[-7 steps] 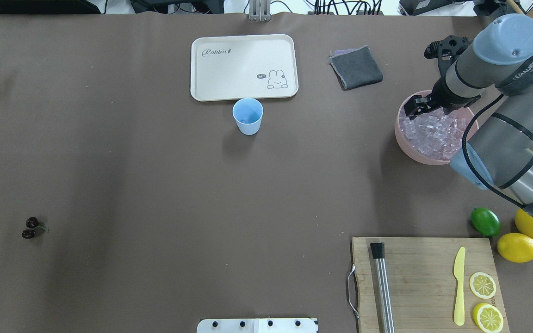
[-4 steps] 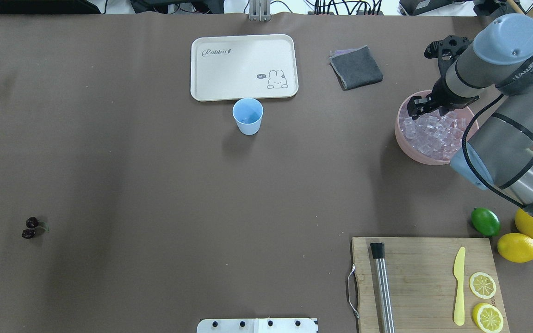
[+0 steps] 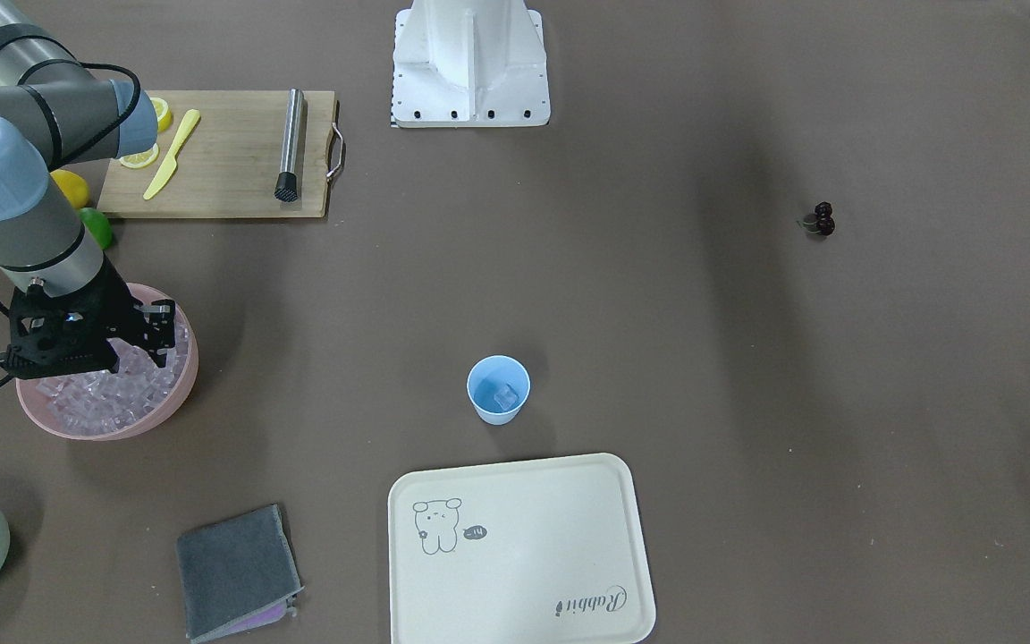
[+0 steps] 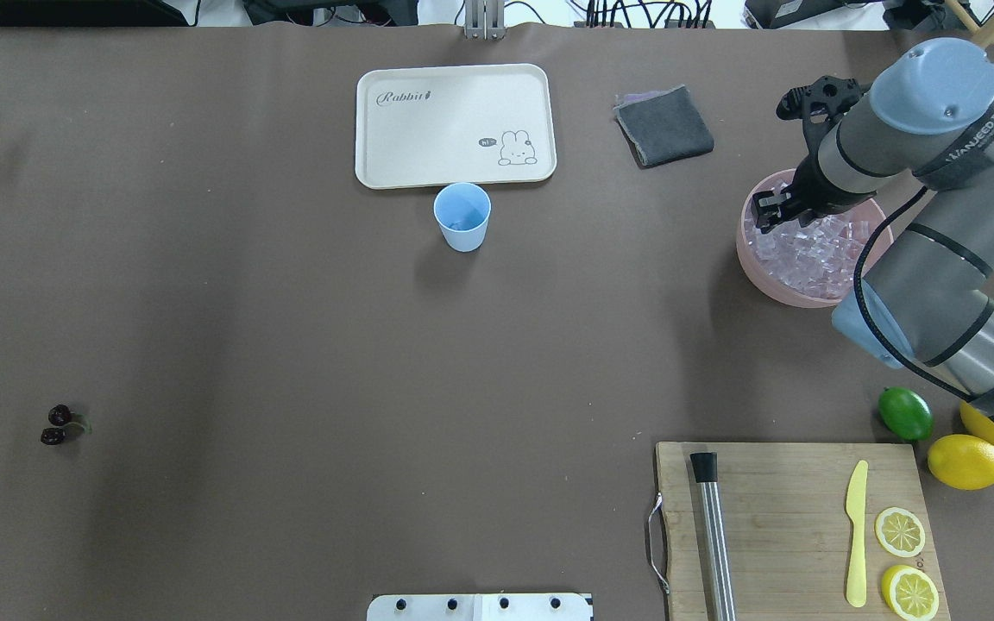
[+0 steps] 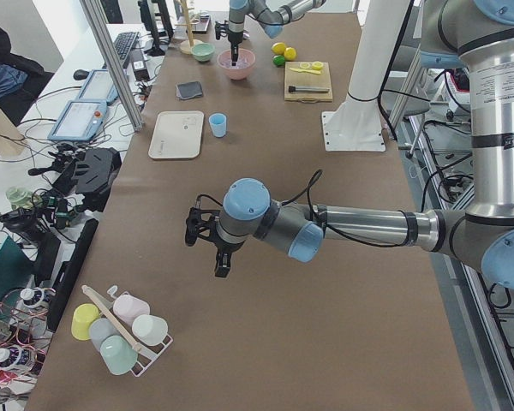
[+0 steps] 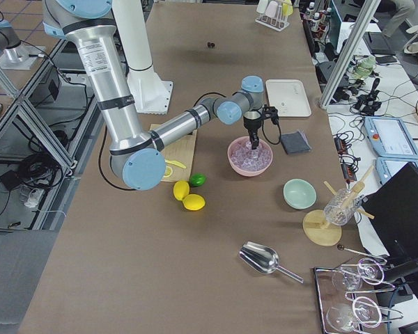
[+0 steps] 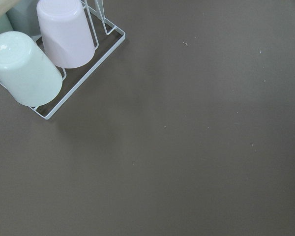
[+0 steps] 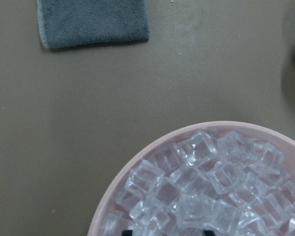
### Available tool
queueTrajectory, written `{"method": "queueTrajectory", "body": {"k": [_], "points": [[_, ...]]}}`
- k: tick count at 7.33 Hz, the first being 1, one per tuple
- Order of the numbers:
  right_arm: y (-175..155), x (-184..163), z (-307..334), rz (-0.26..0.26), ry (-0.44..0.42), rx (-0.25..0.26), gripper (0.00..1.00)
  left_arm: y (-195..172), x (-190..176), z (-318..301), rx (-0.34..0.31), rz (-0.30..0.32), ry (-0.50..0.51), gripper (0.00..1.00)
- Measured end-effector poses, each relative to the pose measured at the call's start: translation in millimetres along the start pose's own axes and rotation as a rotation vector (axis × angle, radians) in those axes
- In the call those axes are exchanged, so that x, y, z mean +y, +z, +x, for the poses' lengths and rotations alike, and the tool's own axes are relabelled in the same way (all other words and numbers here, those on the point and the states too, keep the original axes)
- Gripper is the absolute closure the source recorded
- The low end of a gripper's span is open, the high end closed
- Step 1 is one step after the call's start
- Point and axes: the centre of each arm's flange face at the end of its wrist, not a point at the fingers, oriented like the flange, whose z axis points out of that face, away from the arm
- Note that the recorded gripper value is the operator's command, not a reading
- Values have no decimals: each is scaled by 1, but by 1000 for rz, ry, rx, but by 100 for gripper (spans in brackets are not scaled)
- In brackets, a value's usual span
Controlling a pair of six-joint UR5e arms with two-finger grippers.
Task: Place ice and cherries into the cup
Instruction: 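Carry the ice cube with the right gripper over the cup and drop it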
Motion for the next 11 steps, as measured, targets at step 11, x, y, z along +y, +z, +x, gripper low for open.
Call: {"method": "queueTrajectory", "body": {"k": [11], "points": [[-30,2,-22,18,0,-27,75,3,2,-4,-2,-6,0,2]]}}
